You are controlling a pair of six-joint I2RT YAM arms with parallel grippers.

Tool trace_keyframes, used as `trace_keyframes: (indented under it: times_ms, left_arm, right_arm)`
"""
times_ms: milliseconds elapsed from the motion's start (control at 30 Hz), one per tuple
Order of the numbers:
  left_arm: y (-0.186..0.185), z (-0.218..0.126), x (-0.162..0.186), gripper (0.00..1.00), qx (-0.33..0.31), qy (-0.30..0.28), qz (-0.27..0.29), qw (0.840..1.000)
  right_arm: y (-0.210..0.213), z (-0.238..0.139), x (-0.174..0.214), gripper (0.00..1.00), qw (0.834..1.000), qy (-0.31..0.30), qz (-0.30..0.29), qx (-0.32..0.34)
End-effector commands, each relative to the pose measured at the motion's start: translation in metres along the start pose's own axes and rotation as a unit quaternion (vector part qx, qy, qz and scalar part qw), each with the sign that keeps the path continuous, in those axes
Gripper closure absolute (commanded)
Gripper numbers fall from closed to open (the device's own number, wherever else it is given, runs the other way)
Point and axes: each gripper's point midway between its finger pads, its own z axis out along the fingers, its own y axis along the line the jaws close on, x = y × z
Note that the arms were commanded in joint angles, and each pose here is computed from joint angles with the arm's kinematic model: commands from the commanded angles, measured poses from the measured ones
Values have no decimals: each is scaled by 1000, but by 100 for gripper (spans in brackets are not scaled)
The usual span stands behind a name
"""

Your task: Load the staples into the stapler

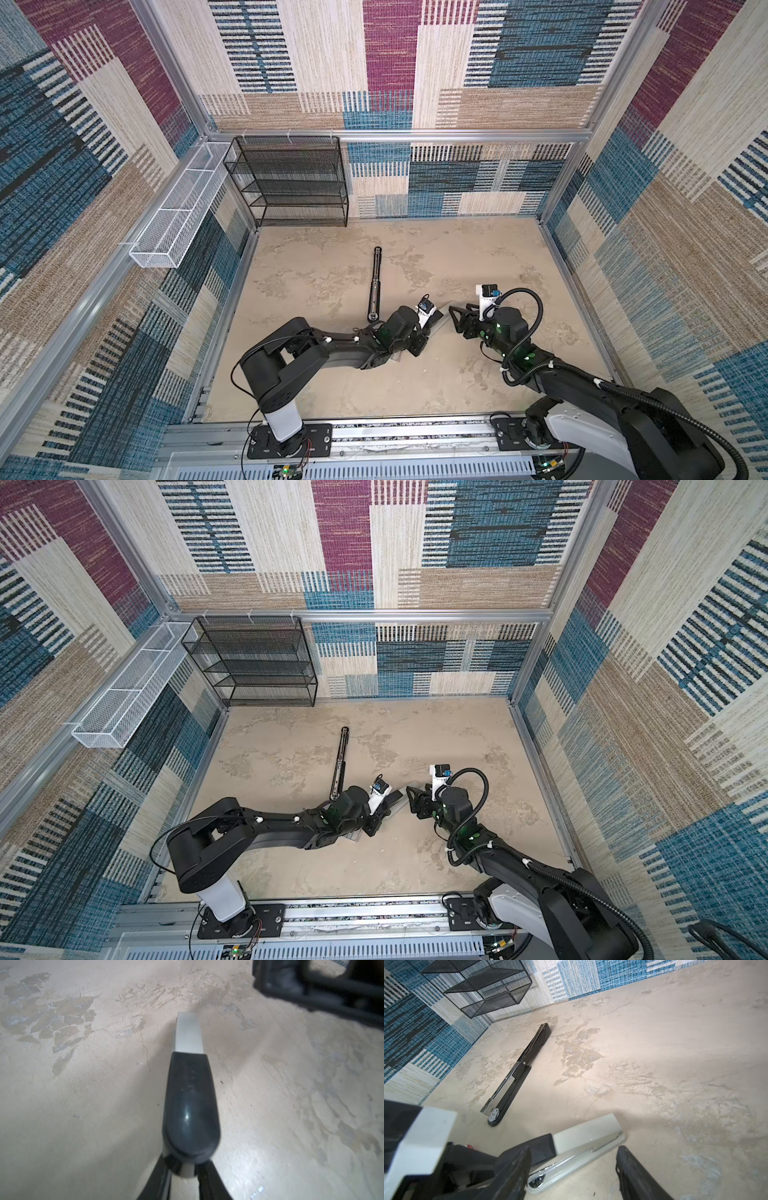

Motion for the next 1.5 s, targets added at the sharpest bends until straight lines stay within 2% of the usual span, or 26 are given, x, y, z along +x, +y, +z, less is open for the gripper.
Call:
trace_keyframes:
  times_ms: [0,200,467,667,867,967,1100,1400,1467]
  left_arm:
    - [-5,-14,1,72,13,15,24,1000]
    - [-10,-25,-1,72,24,44,26,998]
    - [-19,-31,-29,65,41,63,27,997]
    - [-25,-18,-28,63,51,134,40,989]
    - [-15,-6,-18,63,25,186,64,980]
    - [-13,1,-13,65,22,201,70,977]
    - [-15,11,-5,78,29,219,66,973]
    - [-10,12,-4,77,12,220,57,974]
    - [-8,7,-13,73,3,204,55,977]
  right_arm:
    - [-1,-1,-1,31,1000,2,13,-1]
    - [-5,-1,1,31,1000,4,15,2]
    - [-6,-3,3,32,1000,7,15,2]
    - [-7,-4,4,32,1000,7,15,4]
    - [-8,-4,5,32,1000,8,15,2]
    - [-8,-4,4,32,1000,7,14,2]
    - [-9,-5,3,32,1000,5,14,3]
    - [-10,-7,0,32,1000,0,14,5]
    - [-10,-6,0,32,1000,2,13,4]
